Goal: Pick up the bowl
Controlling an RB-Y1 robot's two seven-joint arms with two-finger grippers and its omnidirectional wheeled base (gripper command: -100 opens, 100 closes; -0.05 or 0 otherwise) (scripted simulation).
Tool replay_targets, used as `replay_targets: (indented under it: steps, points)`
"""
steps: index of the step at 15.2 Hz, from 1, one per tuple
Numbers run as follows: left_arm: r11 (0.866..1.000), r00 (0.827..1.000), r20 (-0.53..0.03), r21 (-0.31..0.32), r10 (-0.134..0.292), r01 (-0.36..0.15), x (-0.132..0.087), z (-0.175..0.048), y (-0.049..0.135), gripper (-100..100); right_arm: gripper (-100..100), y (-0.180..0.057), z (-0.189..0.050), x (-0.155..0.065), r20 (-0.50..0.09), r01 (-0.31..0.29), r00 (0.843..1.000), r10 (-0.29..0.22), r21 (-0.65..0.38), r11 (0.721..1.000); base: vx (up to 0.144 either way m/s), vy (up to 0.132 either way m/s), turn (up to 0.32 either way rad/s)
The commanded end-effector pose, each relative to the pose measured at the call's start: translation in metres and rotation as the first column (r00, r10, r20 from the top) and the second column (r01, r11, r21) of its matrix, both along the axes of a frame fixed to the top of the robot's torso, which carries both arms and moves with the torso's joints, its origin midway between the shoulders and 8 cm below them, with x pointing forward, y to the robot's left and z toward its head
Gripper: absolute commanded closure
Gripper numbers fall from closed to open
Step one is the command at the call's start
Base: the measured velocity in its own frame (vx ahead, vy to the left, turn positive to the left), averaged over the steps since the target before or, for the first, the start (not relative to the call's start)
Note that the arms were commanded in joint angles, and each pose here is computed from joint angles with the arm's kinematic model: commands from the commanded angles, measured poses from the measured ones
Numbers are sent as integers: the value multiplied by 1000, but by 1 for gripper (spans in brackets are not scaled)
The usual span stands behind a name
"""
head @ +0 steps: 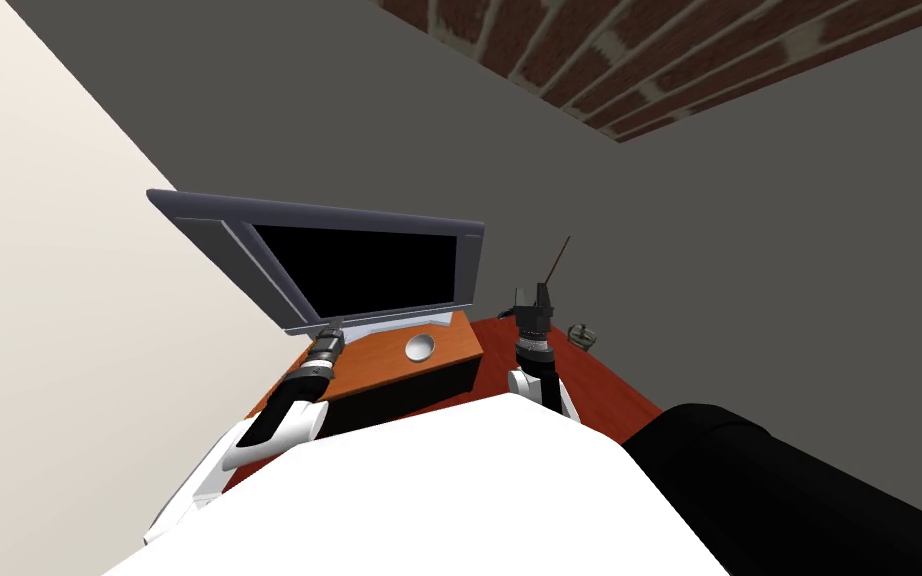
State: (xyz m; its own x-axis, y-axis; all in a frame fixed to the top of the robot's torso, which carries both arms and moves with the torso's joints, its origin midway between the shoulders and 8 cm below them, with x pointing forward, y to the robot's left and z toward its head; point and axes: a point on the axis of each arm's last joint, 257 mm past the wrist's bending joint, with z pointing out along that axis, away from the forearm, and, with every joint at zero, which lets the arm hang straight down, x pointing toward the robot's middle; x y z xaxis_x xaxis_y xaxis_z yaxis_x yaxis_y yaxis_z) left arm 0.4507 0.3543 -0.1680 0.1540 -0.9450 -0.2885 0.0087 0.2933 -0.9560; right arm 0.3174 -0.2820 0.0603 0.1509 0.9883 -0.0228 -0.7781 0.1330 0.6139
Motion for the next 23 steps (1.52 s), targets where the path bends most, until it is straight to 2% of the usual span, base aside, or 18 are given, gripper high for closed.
replay_targets:
  steps: [1, 2, 4, 5, 7, 8, 9, 10, 12, 13, 14, 15, 17, 18, 20, 21, 22, 23]
  points:
    - [1000, 998, -60, -11, 23, -23, 0, -19, 11, -100, 0, 0, 0, 0, 0, 0, 1000, 0, 0, 1000, 17, -26, -128]
    - [999, 995, -92, -21, 37, -40, 2, -31, 18, -100, 0, 0, 0, 0, 0, 0, 1000, 0, 0, 1000, 24, -32, -173]
    - [999, 992, -117, -24, 44, -47, 2, -38, 20, -100, 0, 0, 0, 0, 0, 0, 1000, 0, 0, 1000, 20, -26, -86]
    - [997, 985, -160, -35, 62, -68, 3, -53, 28, -100, 0, 0, 0, 0, 0, 0, 1000, 0, 0, 1000, 12, -25, -101]
    - [997, 982, -174, -37, 65, -73, 2, -57, 29, -100, 0, 0, 0, 0, 0, 0, 1000, 0, 0, 1000, 11, -20, -87]
    - [994, 972, -220, -49, 82, -95, 2, -73, 36, -100, 0, 0, 0, 0, 0, 0, 1000, 0, 0, 1000, 15, -19, -115]
    - [994, 969, -233, -50, 85, -99, 2, -76, 37, -100, 0, 0, 0, 0, 0, 0, 1000, 0, 0, 1000, 18, -20, -125]
    - [991, 959, -266, -62, 98, -118, 2, -89, 44, -100, 0, 0, 0, 0, 0, 0, 1000, 0, 0, 1000, 23, -25, -180]
    - [990, 951, -291, -63, 103, -127, 0, -95, 45, -100, 0, 0, 0, 0, 0, 0, 1000, 0, 0, 1000, 18, -21, -109]
    - [986, 934, -337, -76, 116, -150, -2, -111, 51, -100, 0, 0, 0, 0, 0, 0, 1000, 0, 0, 1000, 15, -21, -117]
    - [985, 930, -349, -76, 119, -155, -3, -115, 52, -100, 0, 0, 0, 0, 0, 0, 1000, 0, 0, 1000, 18, -21, -121]
    - [981, 914, -385, -89, 128, -175, -4, -128, 57, -100, 0, 0, 0, 0, 0, 0, 1000, 0, 0, 1000, 18, -28, -181]
    - [979, 904, -406, -89, 132, -183, -7, -134, 58, -100, 0, 0, 0, 0, 0, 0, 1000, 0, 0, 1000, 17, -24, -102]
    - [974, 884, -446, -102, 139, -205, -9, -149, 62, -100, 0, 0, 0, 0, 0, 0, 1000, 0, 0, 1000, 19, -24, -112]
    - [972, 876, -462, -102, 141, -211, -11, -153, 63, -100, 0, 0, 0, 0, 0, 0, 1000, 0, 0, 1000, 17, -18, -89]
    - [966, 853, -501, -114, 146, -233, -15, -168, 66, -100, 0, 0, 0, 0, 0, 0, 1000, 0, 0, 1000, 19, -17, -101]
    - [964, 844, -516, -114, 148, -239, -17, -172, 67, -100, 0, 0, 0, 0, 0, 0, 1000, 0, 0, 1000, 18, -20, -140]
    - [964, 844, -516, -114, 148, -239, -17, -172, 67, -100, 0, 0, 0, 0, 0, 0, 1000, 0, 0, 1000, 13, -13, -72]
